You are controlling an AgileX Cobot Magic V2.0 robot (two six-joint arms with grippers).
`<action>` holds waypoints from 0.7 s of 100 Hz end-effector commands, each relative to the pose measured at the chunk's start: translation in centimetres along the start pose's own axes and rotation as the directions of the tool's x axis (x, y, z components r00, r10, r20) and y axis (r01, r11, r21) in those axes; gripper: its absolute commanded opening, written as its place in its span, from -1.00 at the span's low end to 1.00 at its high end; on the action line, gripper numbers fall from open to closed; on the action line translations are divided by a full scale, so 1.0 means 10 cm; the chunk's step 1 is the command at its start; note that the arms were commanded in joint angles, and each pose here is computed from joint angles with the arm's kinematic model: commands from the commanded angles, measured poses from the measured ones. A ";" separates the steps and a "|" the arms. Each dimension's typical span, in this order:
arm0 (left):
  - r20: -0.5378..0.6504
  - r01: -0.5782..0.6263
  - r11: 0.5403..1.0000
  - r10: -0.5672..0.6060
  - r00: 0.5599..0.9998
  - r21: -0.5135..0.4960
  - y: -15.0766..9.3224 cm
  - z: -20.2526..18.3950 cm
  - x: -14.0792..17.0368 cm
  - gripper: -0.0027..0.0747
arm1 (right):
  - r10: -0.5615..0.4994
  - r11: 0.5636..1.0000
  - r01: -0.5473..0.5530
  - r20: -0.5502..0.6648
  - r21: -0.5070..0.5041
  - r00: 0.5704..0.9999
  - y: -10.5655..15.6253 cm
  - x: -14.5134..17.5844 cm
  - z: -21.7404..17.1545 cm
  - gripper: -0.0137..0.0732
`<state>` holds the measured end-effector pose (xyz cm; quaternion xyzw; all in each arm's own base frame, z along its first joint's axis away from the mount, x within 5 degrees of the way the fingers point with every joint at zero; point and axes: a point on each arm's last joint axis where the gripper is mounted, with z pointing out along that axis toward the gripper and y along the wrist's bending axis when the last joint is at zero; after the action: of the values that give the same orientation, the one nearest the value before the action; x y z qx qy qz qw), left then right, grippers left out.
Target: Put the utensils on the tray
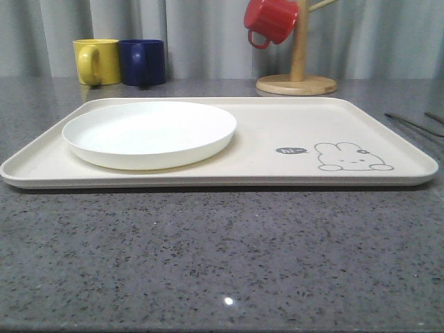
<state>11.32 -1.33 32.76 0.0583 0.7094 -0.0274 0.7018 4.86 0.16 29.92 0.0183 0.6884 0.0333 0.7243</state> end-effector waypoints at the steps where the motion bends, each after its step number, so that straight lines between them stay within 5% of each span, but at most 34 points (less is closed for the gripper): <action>1: 0.102 0.013 0.999 -0.010 0.995 -0.033 0.03 -0.01 -0.16 -0.98 | 0.009 1.000 -0.009 -0.059 -0.006 0.998 0.03 -0.36 0.13 -0.84; 31: 0.102 0.013 0.999 -0.010 0.995 -0.033 0.03 -0.01 -0.16 -0.98 | 0.041 0.999 -0.046 -0.403 -0.002 0.914 0.09 -0.75 0.89 -0.84; 55: 0.102 0.013 0.999 -0.010 0.995 -0.033 0.03 -0.01 -0.16 -0.98 | 0.052 0.999 -0.051 -0.551 0.017 0.833 0.07 -0.53 1.35 -0.82; 70: 0.102 0.013 0.999 -0.010 0.995 -0.033 0.03 -0.01 -0.16 -0.98 | 0.087 0.996 -0.091 -0.639 0.026 0.764 0.08 -0.38 1.45 -0.45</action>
<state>11.32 -1.33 32.76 0.0583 0.7094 -0.0274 0.7018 18.45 0.79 33.37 0.0327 0.9032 0.0613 0.4235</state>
